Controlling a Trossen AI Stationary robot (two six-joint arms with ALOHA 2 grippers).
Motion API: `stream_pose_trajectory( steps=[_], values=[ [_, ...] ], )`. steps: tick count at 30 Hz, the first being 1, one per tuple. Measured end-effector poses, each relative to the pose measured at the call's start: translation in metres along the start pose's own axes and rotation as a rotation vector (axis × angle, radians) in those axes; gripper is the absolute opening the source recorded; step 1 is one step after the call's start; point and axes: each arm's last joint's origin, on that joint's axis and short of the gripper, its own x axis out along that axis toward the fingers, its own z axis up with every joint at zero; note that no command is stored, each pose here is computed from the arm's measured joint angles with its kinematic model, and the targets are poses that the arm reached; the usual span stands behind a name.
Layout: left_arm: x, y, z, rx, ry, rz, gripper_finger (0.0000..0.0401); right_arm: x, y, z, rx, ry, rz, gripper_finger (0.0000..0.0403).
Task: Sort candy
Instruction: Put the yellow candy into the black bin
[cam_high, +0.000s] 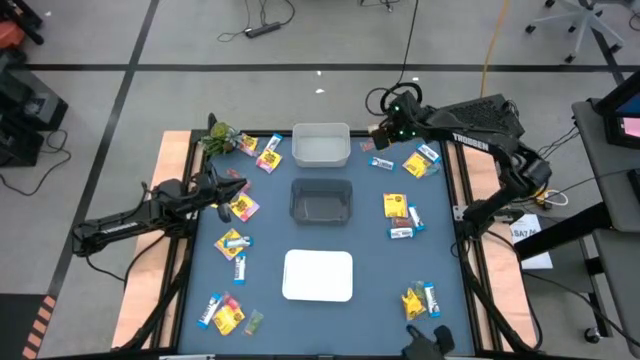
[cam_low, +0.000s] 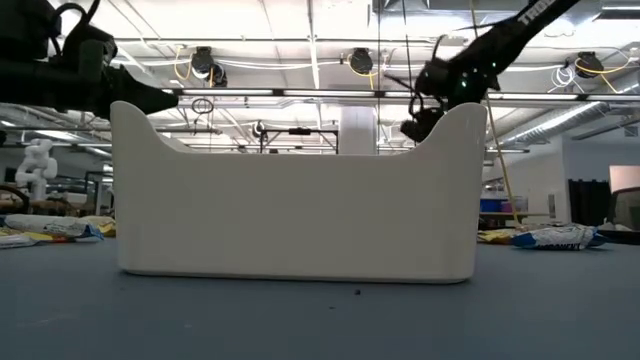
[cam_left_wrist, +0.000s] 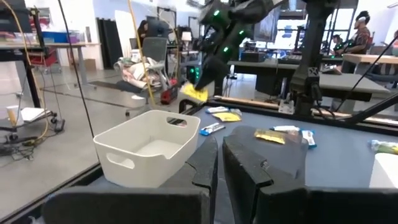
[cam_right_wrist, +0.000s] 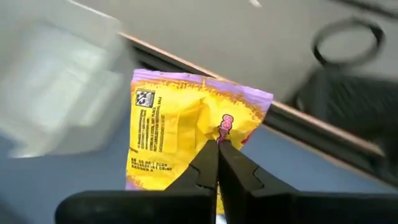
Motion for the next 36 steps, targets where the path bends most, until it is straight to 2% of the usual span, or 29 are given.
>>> stream_pose_trajectory(
  steps=[6,11,18,24,30,36],
  values=[
    [0.001,0.0,-0.005,-0.019,0.059,0.006,0.0031,0.0,0.041,0.006,-0.155,-0.145,0.217,0.0],
    [0.005,0.001,-0.01,-0.038,0.112,0.039,0.0031,0.002,0.063,0.03,-0.264,-0.231,0.257,0.0],
    [0.011,0.004,-0.013,-0.038,0.155,0.132,0.0031,0.05,0.088,0.061,-0.445,-0.06,0.279,0.0],
    [0.013,0.005,-0.016,-0.092,0.177,0.149,0.0031,0.089,0.097,0.07,-0.504,0.109,0.249,0.0],
    [0.014,0.005,-0.018,-0.097,0.206,0.152,0.0031,0.116,0.106,0.057,-0.525,0.21,0.244,0.0],
    [0.015,0.005,-0.024,-0.092,0.265,0.154,0.0031,0.119,0.116,0.051,-0.543,0.215,0.189,0.0004]
  ],
)
